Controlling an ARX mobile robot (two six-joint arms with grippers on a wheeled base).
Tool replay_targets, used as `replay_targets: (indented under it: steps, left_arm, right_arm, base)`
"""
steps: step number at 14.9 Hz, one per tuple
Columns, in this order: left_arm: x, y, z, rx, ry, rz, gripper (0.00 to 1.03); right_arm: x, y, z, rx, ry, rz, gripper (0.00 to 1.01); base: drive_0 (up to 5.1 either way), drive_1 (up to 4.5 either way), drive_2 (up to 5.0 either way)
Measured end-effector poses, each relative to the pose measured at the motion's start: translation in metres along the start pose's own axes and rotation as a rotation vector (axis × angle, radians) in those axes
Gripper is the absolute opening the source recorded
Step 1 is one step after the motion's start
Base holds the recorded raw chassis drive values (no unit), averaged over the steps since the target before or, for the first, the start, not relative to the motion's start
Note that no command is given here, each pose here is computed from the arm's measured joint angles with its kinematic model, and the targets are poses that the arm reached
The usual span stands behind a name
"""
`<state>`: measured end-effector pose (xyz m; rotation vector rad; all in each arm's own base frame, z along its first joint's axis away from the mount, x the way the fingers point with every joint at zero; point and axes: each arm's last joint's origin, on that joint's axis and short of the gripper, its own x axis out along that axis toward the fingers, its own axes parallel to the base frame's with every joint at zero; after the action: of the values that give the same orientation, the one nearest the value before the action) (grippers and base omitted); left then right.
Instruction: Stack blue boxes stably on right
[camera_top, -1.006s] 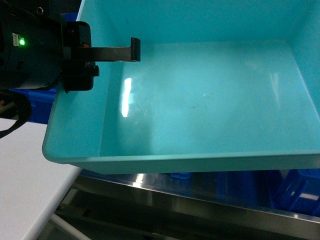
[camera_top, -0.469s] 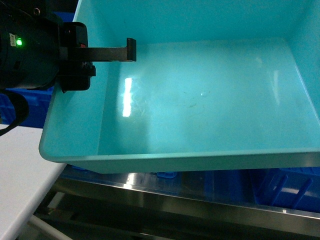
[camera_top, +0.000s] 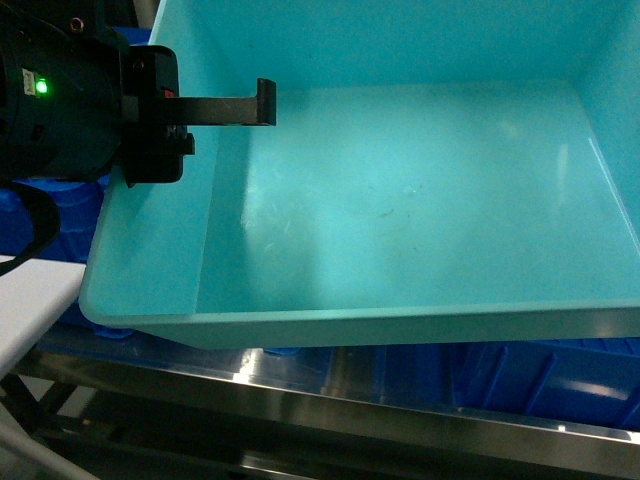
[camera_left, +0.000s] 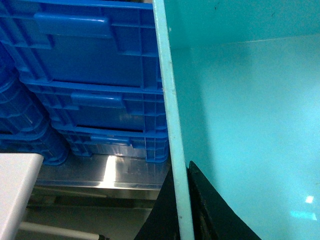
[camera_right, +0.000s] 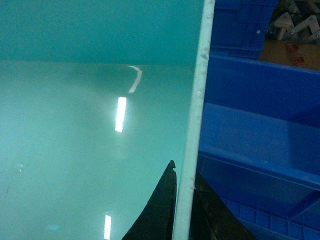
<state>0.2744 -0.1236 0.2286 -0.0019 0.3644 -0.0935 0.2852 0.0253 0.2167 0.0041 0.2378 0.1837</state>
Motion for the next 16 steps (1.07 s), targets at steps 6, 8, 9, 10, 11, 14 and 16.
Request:
replay_targets:
  steps: [6,8,9,10,11,14,16]
  left_arm:
    - [-0.0001,-0.0002,0.0000,0.001,0.000,0.000,0.02]
    - [0.0000,-0.0001,-0.0001,0.001,0.000,0.000,0.02]
    - [0.0000,-0.0001,0.0002,0.001,-0.002,-0.001,0.02]
    - [0.0000,-0.0001,0.0000,0.001,-0.001,-0.001,0.02]
    - [0.0000,-0.0001,-0.0001,0.001,0.000,0.000,0.02]
    - [0.0000,-0.0001,0.0000,0.001,-0.001,-0.001,0.02]
    - [-0.0001,-0.0004,0.0000,0.001,-0.001,-0.002,0.02]
  right_arm:
    - [0.0000,0.0000,0.0000,0.000,0.000,0.000,0.07]
    - [-0.0001,-0.0001,-0.0002,0.000,0.002,-0.001,0.07]
    - [-0.0001,-0.0001,0.0000,0.000,0.000,-0.001,0.07]
    - [-0.0001,-0.0001,0.0001,0.000,-0.001,-0.001,0.07]
    - [-0.0001,-0.0001,0.0001,0.000,0.000,-0.001,0.07]
    - [-0.0001,-0.0001,0.0001,0.000,0.000,-0.001,0.07]
    - [-0.0001,-0.0001,-0.0002,0.000,0.003,-0.001,0.07]
  base:
    - [4.6,-2.30,-2.3]
    - [4.5,-2.38,-2.4]
    - [4.5,-2.32,-2.3]
    - [4.6,-2.26,-2.3]
    - [4.6,-2.25,-2.3]
    - [4.5,-2.30,-2.3]
    - [4.4,-2.37,-2.4]
